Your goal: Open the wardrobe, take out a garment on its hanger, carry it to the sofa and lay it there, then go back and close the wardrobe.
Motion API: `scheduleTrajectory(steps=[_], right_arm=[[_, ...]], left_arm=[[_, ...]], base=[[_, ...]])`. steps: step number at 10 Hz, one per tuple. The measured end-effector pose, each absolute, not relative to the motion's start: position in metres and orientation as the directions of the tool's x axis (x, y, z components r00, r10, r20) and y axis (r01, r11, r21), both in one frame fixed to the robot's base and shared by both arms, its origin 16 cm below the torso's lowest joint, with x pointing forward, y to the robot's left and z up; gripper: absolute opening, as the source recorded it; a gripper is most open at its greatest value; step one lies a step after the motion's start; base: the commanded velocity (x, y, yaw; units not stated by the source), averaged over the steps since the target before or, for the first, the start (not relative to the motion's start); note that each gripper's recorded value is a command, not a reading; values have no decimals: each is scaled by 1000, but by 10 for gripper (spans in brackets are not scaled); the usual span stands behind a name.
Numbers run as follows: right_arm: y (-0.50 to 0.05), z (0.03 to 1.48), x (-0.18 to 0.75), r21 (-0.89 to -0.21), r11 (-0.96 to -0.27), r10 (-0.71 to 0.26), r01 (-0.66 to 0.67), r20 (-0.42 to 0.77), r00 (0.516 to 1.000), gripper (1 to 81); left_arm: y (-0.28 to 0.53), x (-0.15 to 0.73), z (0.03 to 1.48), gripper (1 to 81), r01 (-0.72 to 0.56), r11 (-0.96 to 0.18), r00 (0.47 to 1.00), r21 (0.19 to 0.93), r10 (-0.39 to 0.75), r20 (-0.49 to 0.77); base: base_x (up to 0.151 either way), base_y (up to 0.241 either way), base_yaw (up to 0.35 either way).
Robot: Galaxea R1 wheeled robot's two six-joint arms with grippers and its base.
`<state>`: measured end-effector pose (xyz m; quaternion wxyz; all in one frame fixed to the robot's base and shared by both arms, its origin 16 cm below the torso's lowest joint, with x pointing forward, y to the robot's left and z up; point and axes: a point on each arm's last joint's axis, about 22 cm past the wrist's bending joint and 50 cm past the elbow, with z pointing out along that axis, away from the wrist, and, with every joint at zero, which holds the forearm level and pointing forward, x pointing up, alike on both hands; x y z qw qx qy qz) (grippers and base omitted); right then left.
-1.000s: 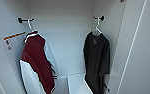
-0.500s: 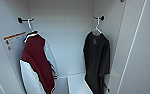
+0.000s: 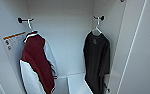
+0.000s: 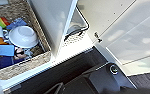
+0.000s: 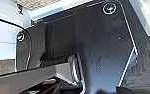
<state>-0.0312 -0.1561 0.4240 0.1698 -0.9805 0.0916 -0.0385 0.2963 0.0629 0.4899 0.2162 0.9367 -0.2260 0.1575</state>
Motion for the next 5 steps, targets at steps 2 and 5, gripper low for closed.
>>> scheduleTrajectory(steps=[2, 5], right_arm=[[-159, 424, -25, -337, -927, -193, -165, 53, 980, 811], [-164, 423, -26, -329, -929, -195, -167, 53, 979, 811]], left_arm=[[42, 302, 507, 811, -520, -765, 837, 380, -369, 403], [-15, 355, 567, 811, -596, -677, 783, 432, -372, 498]], base=[[0, 0, 0], [0, 0, 0]])
